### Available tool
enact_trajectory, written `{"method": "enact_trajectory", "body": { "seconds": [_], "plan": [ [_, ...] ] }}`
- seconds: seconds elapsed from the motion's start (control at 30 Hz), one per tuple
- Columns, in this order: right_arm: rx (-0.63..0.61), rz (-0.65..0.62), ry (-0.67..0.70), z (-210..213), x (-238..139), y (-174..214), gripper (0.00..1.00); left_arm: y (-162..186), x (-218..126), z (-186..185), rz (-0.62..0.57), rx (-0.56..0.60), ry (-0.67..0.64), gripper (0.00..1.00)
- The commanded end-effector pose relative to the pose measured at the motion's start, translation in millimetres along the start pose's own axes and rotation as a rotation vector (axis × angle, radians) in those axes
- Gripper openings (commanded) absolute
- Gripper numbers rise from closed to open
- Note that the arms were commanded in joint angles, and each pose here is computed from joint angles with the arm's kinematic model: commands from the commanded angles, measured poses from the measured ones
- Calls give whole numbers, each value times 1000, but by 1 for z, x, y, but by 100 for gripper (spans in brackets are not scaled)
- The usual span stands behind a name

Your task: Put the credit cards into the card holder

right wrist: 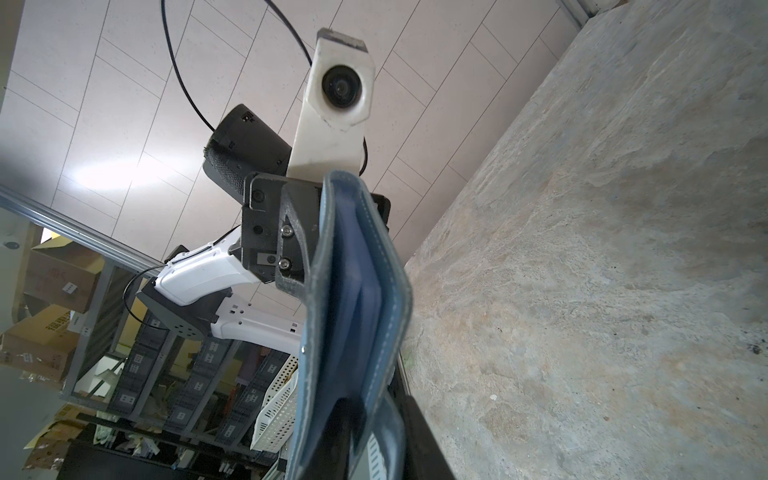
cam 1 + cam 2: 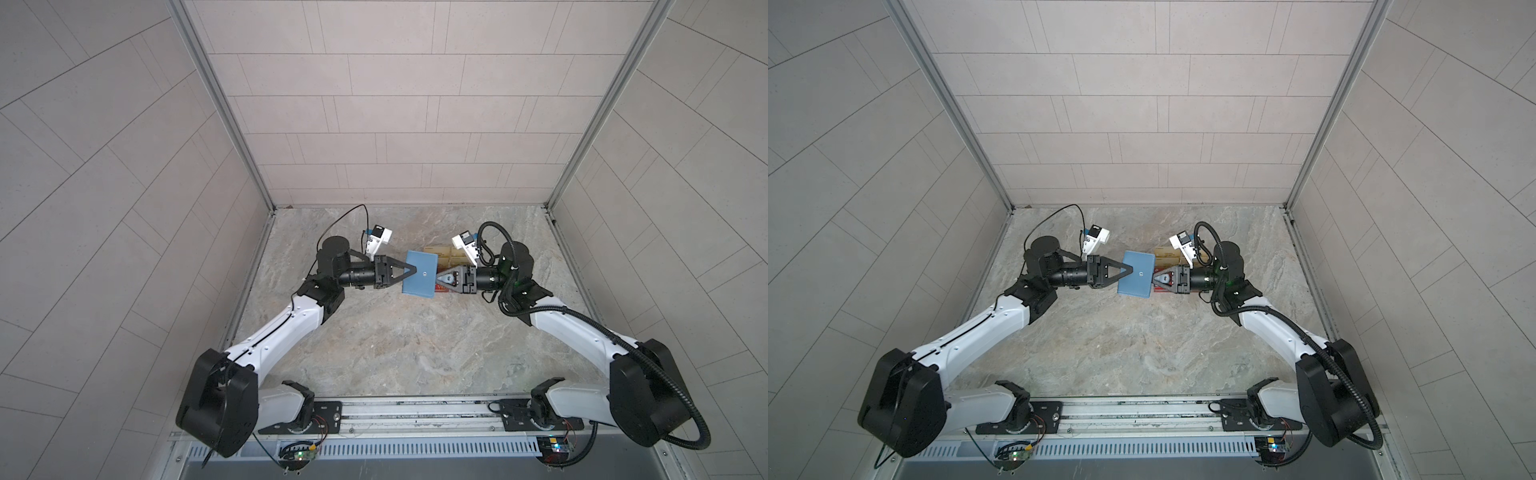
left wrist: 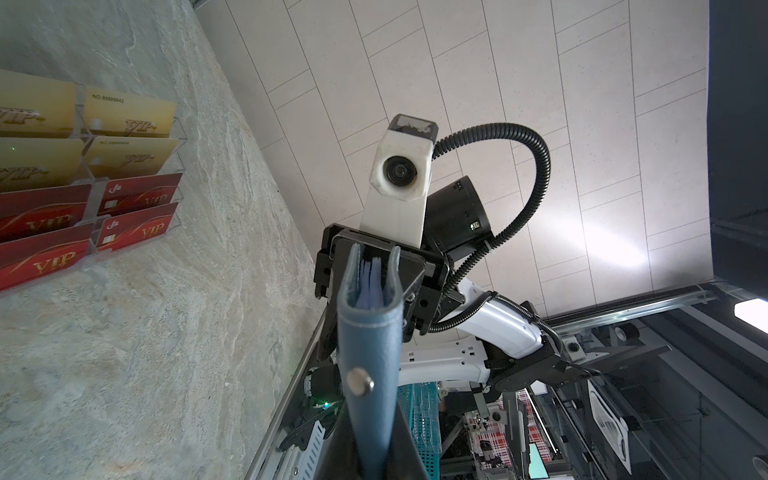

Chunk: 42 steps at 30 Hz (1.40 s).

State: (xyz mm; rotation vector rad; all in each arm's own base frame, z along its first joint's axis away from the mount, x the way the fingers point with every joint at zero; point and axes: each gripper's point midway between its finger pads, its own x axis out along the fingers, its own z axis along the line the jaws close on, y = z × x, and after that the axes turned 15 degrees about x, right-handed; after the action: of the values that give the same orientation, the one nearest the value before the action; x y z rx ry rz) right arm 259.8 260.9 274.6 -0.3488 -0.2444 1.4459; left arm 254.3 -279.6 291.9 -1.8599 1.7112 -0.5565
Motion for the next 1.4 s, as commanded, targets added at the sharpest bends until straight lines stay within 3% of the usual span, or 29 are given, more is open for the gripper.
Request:
{"method": "enact_trajectory", "body": {
  "seconds": [0.0, 0.1, 0.17, 0.27, 0.33, 0.4, 0.5, 0.63, 0.77, 0.93, 1.07, 1.1, 1.2, 1.37],
  "plan": [
    [-50, 9, -42, 15, 4, 3, 22, -13, -2, -24, -17, 86, 52, 0],
    [-59, 10, -47, 19, 5, 4, 21, -13, -2, -25, -14, 89, 56, 0],
    [-61, 7, -47, 20, 5, 4, 14, -12, -2, -25, -13, 88, 54, 0],
    [-56, 7, -44, 20, 5, 4, 10, -12, -2, -25, -13, 91, 53, 0],
    [-54, 8, -41, 19, 4, 5, 1, -13, -2, -25, -14, 92, 50, 2],
    [-56, 7, -34, 20, 4, 5, 0, -12, -2, -23, -12, 91, 40, 4],
    [-58, 0, -24, 20, 3, 5, 0, -14, -3, -20, -15, 90, 22, 16],
    [-44, -9, 12, 17, 1, 3, 0, -20, -5, -15, -24, 84, -23, 47],
    [9, -27, 114, -1, -3, -2, 0, -25, -21, 13, -4, 53, -242, 60],
    [70, -57, 186, -22, -3, -8, 0, -28, -45, 33, 35, 86, -576, 59],
    [124, -100, 260, -40, -3, -15, 0, -17, -66, 36, 186, 256, -1015, 58],
    [124, -108, 260, -39, -3, -16, 0, -14, -63, 34, 210, 293, -1073, 58],
    [136, -143, 326, -49, -7, -19, 0, -8, -44, 19, 232, 388, -1137, 59],
    [154, -183, 373, -56, -9, -21, 0, 5, -9, 12, 277, 441, -1175, 63]
  ]
}}
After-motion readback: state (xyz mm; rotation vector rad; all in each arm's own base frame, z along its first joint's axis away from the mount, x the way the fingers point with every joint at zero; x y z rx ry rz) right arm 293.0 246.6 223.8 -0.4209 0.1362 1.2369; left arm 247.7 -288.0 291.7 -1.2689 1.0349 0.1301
